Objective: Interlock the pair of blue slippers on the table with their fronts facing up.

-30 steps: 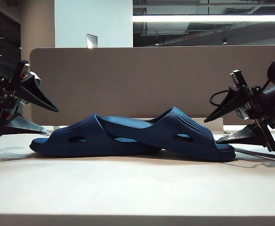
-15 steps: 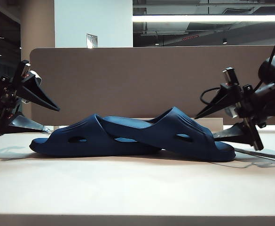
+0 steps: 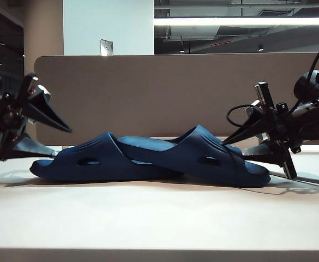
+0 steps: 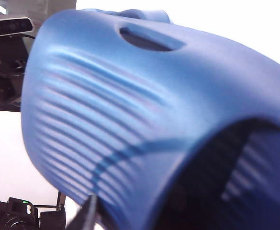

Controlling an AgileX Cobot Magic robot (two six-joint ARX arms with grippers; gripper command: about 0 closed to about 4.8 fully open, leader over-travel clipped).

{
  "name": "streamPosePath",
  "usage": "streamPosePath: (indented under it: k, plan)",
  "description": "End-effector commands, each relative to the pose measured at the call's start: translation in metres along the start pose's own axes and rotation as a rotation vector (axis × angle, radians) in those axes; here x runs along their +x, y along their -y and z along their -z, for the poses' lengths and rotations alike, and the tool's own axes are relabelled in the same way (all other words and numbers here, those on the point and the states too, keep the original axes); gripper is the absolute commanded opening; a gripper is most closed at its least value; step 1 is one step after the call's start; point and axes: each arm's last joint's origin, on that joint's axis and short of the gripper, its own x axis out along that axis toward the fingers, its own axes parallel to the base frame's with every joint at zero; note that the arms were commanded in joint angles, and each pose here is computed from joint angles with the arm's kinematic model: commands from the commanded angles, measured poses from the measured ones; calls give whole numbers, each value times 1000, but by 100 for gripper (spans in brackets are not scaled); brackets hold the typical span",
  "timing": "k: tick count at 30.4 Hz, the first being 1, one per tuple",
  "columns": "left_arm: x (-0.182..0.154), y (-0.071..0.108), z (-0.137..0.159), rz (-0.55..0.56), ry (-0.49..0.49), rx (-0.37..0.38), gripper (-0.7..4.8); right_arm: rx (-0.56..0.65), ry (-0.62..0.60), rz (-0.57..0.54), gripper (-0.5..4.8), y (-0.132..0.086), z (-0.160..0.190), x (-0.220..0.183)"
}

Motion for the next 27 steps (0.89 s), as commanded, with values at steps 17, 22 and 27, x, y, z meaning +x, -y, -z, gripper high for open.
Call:
streamPosePath:
  k: [17, 22, 27]
  plan:
    - [14, -10, 4, 28, -31, -3, 42, -32, -9, -64, -1, -3, -2, 0]
    - [7, -12, 3, 33, -13, -8, -6, -30, -23, -100, -1, -5, -2, 0]
    - [0, -13, 2, 20, 3, -7, -6, -32, -37, -149, -1, -9, -3, -4]
